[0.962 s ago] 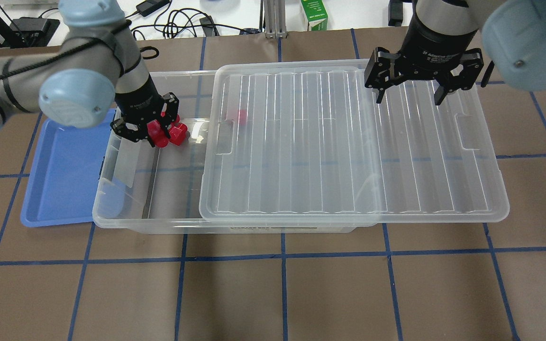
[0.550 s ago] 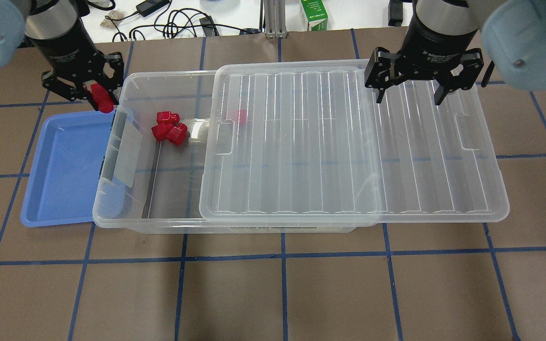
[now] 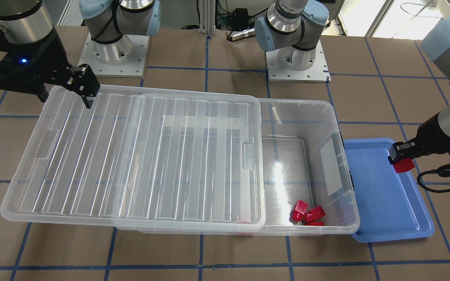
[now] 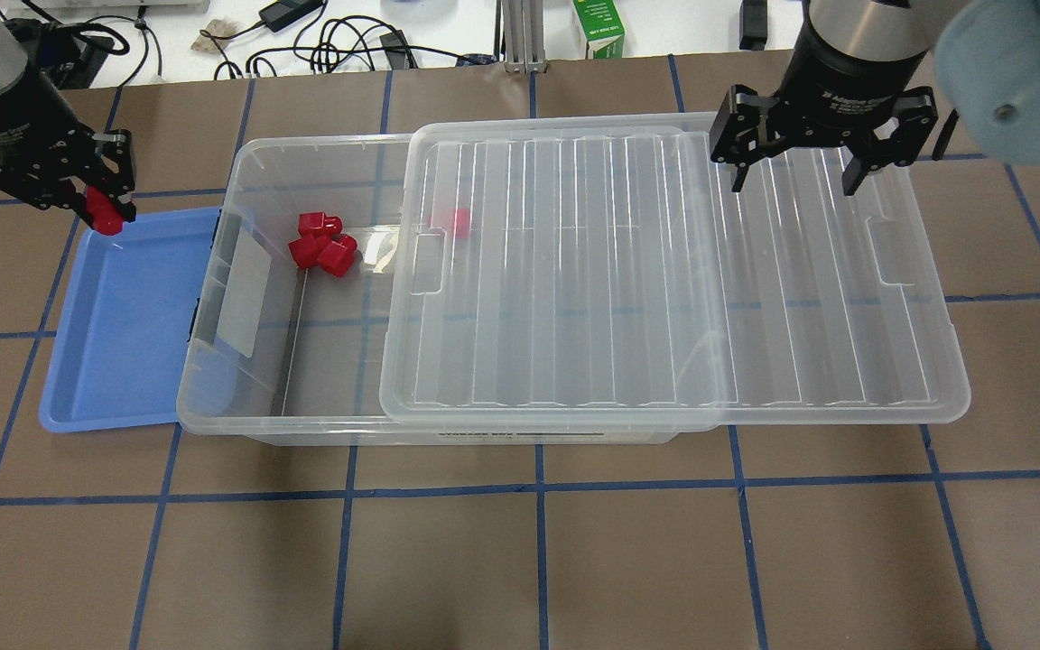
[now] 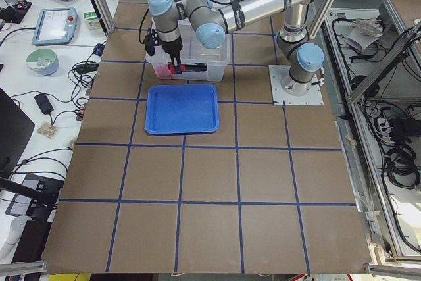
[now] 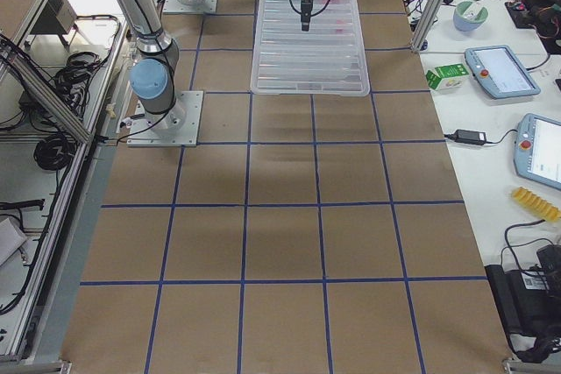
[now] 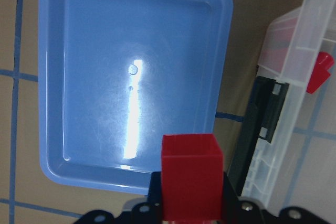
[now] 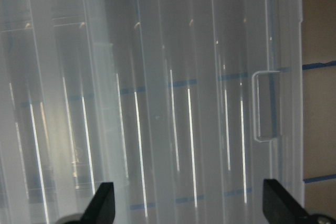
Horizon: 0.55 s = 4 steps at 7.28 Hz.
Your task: Place red block in blue tray from box
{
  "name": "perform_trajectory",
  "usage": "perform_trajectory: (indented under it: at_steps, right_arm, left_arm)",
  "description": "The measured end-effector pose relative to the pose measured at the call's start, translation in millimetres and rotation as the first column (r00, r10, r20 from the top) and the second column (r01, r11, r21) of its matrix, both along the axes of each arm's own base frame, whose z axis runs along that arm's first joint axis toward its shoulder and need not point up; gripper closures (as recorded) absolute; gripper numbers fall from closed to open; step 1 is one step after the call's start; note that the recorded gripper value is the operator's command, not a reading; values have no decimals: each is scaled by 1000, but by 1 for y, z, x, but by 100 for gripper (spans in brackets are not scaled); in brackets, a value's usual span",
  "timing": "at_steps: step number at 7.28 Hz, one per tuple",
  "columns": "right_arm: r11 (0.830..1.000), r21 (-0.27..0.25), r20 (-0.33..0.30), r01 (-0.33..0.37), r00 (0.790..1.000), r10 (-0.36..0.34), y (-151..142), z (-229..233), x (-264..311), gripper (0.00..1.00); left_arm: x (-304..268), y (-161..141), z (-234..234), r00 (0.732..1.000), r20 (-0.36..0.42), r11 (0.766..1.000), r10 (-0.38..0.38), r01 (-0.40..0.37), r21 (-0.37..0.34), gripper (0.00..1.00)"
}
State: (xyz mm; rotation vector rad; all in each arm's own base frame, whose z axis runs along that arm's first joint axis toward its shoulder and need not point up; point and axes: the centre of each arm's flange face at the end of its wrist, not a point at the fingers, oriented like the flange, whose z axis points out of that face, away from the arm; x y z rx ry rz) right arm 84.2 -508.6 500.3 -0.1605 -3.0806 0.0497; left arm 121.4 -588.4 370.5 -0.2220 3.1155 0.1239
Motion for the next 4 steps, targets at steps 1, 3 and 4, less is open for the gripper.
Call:
perform_trajectory:
  at_steps: [1,3,4]
  right_arm:
    - [1000,23,0,-11,1000,11,-5,-9,-50,2]
    - [997,69,12,27,1000,-28,-1,-39,-143,3]
    - [995,90,16,38,999,-39,2,-58,-166,3]
  left_arm:
    - [21,4,-23,1000,3,1000,-12,12,-16,78]
    - [48,16,-60,1000,-11,1000,-20,20,-24,78]
    - [51,18,-75,999,-25,999,-31,31,-25,77]
